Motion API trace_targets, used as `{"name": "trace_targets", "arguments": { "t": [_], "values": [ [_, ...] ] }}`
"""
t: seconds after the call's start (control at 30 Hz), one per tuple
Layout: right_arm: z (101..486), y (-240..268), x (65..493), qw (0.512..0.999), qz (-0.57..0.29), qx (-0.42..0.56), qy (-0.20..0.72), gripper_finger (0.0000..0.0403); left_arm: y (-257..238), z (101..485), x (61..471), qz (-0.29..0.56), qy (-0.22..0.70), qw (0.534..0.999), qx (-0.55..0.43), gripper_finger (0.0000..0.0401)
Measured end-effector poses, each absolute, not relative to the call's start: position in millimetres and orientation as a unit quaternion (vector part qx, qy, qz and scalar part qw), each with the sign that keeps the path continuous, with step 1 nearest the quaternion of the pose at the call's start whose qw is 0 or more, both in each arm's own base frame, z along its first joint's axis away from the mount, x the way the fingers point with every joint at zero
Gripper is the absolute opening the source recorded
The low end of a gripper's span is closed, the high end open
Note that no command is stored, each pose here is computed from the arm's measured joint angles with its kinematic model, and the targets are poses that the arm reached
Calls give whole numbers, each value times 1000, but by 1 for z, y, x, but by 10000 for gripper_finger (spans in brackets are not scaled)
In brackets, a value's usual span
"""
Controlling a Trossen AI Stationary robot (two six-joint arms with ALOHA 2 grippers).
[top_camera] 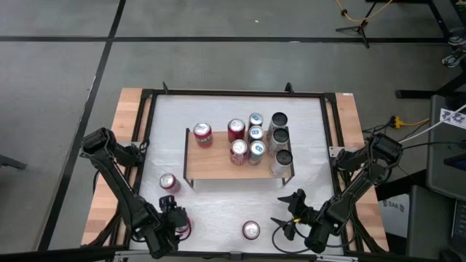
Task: Place canned beverage on shelf
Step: Put the bottom red soda can on the shelf aligned with the other red soda can
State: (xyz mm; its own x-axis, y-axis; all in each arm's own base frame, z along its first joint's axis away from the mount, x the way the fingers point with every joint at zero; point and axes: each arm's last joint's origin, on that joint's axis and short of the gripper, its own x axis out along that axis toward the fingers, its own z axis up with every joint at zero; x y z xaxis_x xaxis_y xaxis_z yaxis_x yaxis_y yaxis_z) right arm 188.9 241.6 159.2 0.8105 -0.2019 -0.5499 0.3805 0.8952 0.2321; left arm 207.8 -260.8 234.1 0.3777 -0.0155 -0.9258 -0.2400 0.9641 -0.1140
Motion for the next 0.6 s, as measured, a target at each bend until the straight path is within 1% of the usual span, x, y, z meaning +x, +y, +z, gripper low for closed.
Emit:
{"name": "trace_targets", "arguments": {
  "t": [0.47, 0.6],
  "values": [
    [159, 242, 189, 937, -155, 168, 266, 392, -261, 234, 209, 85, 545, 823, -137, 342],
    [159, 242, 189, 937, -155, 168, 266, 392, -261, 234, 208, 85, 544, 823, -137, 327]
  ]
}}
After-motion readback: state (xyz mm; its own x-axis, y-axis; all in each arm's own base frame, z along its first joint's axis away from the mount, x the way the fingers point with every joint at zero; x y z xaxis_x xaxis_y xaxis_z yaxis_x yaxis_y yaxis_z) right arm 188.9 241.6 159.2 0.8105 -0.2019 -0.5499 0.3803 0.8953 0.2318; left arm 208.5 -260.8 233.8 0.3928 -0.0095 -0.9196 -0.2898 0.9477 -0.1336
